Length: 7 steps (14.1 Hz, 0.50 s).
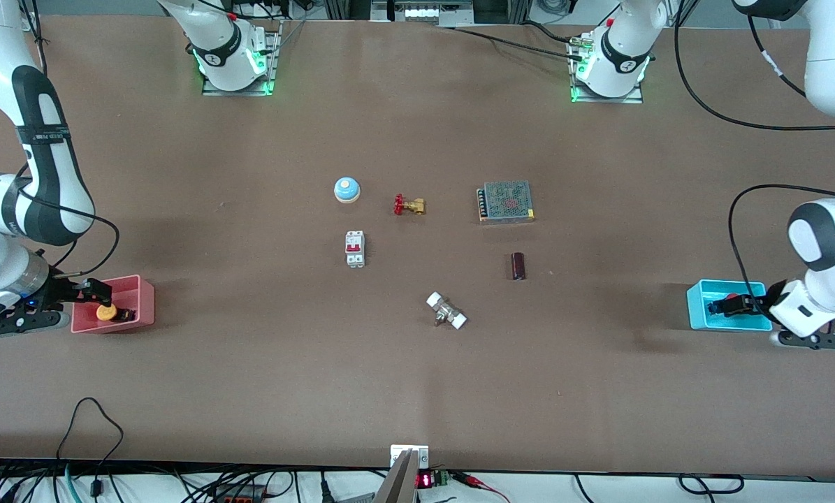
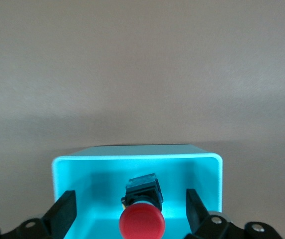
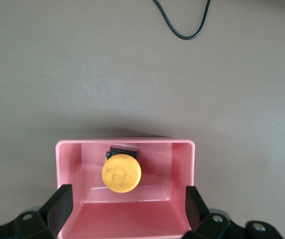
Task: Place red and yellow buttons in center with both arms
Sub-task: 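Lower the right gripper onto the yellow button while the left gripper descends too, then grasp the yellow button with the right gripper while the left gripper grasps the red button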
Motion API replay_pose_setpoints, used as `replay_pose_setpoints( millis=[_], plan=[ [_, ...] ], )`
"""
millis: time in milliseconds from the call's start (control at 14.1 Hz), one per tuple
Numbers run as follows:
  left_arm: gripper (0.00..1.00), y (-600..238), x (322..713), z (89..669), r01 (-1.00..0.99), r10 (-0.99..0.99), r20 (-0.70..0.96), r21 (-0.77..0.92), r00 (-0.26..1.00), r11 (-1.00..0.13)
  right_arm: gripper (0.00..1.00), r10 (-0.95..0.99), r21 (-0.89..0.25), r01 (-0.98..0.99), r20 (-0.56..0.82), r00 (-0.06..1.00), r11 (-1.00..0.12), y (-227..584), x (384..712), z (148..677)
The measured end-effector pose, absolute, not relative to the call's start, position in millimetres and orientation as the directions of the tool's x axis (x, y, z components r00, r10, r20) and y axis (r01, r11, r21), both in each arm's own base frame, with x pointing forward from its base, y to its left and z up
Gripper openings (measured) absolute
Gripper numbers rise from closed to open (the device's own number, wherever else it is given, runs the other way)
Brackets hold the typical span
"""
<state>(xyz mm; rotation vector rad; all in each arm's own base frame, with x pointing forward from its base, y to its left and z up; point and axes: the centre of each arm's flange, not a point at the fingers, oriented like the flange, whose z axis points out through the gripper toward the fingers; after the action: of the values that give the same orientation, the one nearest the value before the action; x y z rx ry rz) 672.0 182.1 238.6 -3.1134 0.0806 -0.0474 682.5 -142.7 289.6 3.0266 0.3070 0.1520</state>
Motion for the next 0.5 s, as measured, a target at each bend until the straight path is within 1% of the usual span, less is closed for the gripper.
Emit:
replay_pose_setpoints(
  millis=[71, 284, 355, 496],
  plan=[
    [0.94, 182.0, 666.7, 229.5, -0.050, -0.051, 0.029, -0.026, 0.998, -0.998, 1.00, 0.206, 0.106, 0.196, 0.095, 0.974, -0.975, -142.5, 683.1, 284.3],
    [0.92, 181.2, 659.0, 217.6, -0.049, -0.049, 0.022, -0.023, 0.999, -0.999, 1.00, 0.211, 0.111, 0.198, 0.123, 0.970, -0.974, -141.6, 684.7, 266.7],
    [0.85, 180.5, 657.0, 214.8, -0.049, -0.050, 0.016, -0.021, 0.999, -0.999, 1.00, 0.212, 0.112, 0.198, 0.127, 0.969, -0.974, -141.4, 684.9, 260.6],
    [0.64, 179.4, 653.6, 210.1, -0.050, -0.050, 0.003, -0.017, 0.999, -0.999, 1.00, 0.212, 0.110, 0.199, 0.127, 0.969, -0.974, -141.4, 684.8, 251.9]
  ],
)
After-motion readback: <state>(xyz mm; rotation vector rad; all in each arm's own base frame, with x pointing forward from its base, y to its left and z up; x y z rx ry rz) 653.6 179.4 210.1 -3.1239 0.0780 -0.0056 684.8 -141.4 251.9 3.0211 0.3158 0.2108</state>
